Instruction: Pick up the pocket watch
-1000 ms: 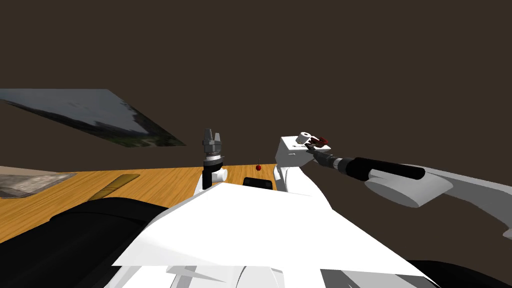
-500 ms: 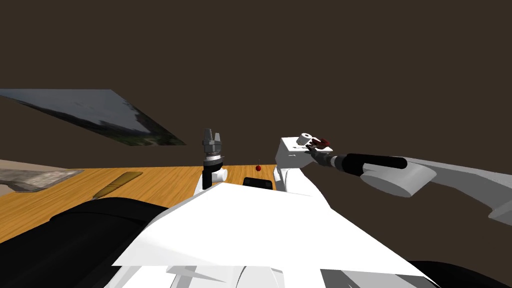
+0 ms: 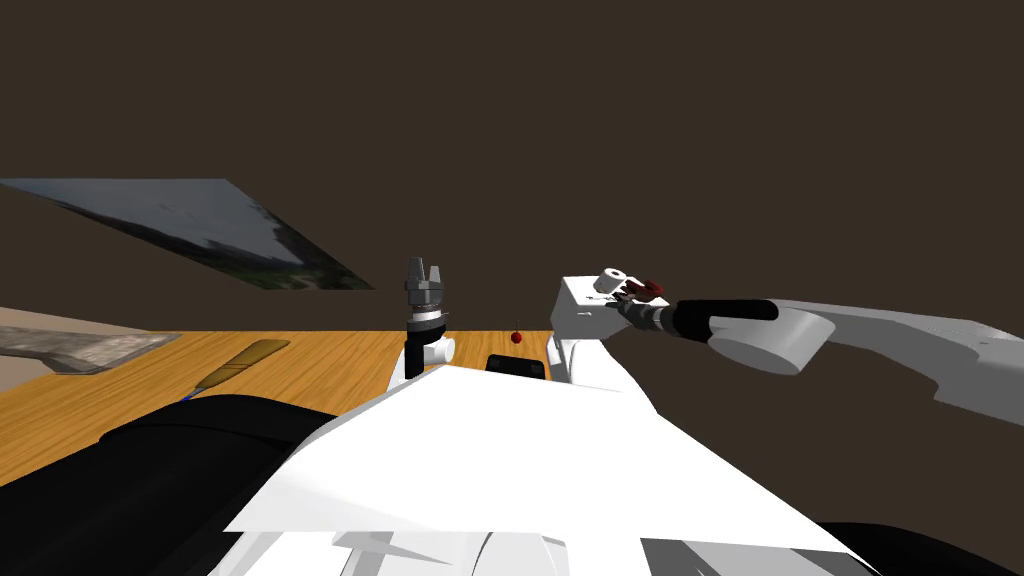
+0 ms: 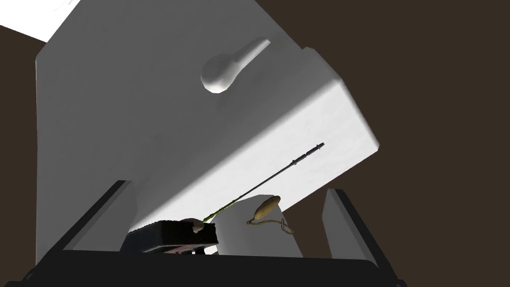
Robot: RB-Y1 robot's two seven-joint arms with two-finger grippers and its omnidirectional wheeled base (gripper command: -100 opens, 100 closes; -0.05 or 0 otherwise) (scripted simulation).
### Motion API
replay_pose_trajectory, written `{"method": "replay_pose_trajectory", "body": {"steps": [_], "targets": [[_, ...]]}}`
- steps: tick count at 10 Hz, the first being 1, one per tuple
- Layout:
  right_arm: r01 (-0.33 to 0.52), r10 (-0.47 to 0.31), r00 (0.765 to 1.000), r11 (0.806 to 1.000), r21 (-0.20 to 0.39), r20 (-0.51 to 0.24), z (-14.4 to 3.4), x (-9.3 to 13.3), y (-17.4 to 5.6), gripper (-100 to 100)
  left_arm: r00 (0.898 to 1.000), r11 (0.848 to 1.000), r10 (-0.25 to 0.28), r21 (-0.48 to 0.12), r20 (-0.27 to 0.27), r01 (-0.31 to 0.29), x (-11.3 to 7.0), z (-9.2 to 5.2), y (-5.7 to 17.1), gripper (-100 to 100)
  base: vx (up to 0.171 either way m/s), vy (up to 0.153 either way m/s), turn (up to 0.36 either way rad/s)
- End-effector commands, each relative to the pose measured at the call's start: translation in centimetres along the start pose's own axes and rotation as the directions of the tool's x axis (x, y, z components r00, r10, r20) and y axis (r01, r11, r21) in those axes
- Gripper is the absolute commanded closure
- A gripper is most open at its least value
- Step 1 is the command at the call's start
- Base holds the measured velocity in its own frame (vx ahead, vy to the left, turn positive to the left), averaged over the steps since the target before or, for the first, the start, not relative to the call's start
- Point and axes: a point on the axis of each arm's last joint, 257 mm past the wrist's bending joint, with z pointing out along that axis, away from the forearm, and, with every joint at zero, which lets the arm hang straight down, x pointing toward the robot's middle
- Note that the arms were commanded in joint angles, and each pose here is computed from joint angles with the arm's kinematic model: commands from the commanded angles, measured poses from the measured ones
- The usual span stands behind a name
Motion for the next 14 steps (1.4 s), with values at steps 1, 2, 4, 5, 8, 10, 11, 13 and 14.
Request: {"method": "replay_pose_trajectory", "body": {"steps": [1,2,4,5,8,10,11,13,14], "targets": [[-0.002,0.003,1.0,0.999,0.05,-0.019,0.4,0.0,-0.6,-100,1.0,1.0,0.0,0.0,0.0,0.0,0.0,0.0,0.0,0,0.03,-0.044,0.068],[0.029,-0.027,0.999,0.998,0.053,-0.031,0.6,0.2,0.0,-100,1.0,1.0,0.0,0.0,0.0,0.0,0.0,0.0,0.0,0,0.034,-0.047,0.048],[0.044,-0.039,0.998,0.994,0.1,-0.054,1.1,0.3,-0.3,-100,1.0,1.0,0.0,0.0,0.0,0.0,0.0,0.0,0.0,0,0.058,-0.053,0.064],[0.062,-0.056,0.997,0.993,0.102,-0.061,1.3,0.5,0.1,-100,1.0,1.0,0.0,0.0,0.0,0.0,0.0,0.0,0.0,0,0.022,-0.02,-0.007],[0.08,-0.063,0.994,0.98,0.185,-0.094,2.0,0.5,-0.5,-100,1.0,1.0,0.0,0.0,0.0,0.0,0.0,0.0,0.0,0,0.038,-0.046,0.062],[0.107,-0.083,0.99,0.969,0.221,-0.115,2.5,0.7,-0.3,-100,1.0,1.0,0.0,0.0,0.0,0.0,0.0,0.0,0.0,0,0.058,-0.058,0.052],[0.137,-0.111,0.986,0.965,0.222,-0.127,2.7,1.0,0.2,-100,1.0,1.0,0.0,0.0,0.0,0.0,0.0,0.0,0.0,0,0.047,-0.053,0.035],[0.16,-0.126,0.982,0.954,0.255,-0.144,3.1,1.2,0.4,-100,1.0,1.0,0.0,0.0,0.0,0.0,0.0,0.0,0.0,0,0.047,-0.047,0.044],[0.164,-0.125,0.98,0.945,0.283,-0.152,3.4,1.1,0.2,-100,1.0,1.0,0.0,0.0,0.0,0.0,0.0,0.0,0.0,0,0.046,-0.05,0.047]]}}
